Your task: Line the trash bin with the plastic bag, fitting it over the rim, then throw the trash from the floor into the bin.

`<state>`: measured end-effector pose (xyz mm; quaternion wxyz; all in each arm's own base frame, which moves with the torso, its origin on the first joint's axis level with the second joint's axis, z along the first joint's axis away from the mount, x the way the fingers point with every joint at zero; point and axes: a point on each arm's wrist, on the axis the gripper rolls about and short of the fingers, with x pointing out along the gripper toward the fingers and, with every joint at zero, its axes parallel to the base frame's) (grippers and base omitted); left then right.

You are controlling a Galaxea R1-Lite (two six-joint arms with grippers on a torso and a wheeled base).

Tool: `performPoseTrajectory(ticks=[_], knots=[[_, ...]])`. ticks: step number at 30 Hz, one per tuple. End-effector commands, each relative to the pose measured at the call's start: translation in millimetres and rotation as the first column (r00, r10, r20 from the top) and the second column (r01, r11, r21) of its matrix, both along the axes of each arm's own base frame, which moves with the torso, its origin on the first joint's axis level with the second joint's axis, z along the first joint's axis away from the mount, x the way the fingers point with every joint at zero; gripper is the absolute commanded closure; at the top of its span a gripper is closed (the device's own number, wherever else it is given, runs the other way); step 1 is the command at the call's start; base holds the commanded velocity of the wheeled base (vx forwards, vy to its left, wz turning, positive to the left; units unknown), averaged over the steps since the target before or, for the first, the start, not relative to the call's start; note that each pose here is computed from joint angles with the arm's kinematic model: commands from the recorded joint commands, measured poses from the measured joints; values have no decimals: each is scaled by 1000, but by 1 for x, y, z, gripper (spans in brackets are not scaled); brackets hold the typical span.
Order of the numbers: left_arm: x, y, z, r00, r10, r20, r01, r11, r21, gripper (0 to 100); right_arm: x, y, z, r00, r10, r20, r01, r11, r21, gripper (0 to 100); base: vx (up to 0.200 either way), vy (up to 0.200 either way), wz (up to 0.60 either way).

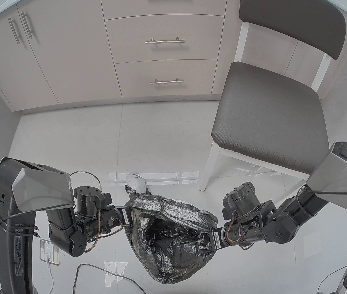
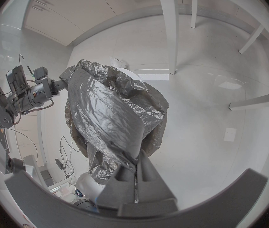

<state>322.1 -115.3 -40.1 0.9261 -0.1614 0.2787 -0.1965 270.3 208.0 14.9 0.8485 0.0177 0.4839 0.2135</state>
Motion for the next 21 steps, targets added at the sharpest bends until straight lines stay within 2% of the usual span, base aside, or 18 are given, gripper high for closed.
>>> performPoseTrajectory(ticks=[1, 16, 17, 21], knots=[[1, 0, 4, 1000, 2, 11, -2, 1000, -5, 100, 1, 0, -2, 1000, -4, 0, 4, 1000, -5, 100, 0, 0, 0], [1, -4, 4, 1000, -7, 16, 7, 1000, -8, 100, 9, -11, -2, 999, -51, 11, 51, 998, -20, 100, 0, 0, 0], [1, -4, 4, 1000, -7, 16, 7, 1000, -8, 100, 9, -11, -2, 999, -51, 11, 51, 998, -20, 0, 0, 0, 0], [1, -5, 4, 1000, -8, 14, 8, 1000, -8, 100, 8, -11, 0, 999, -50, 14, 50, 999, -19, 0, 0, 0, 0]])
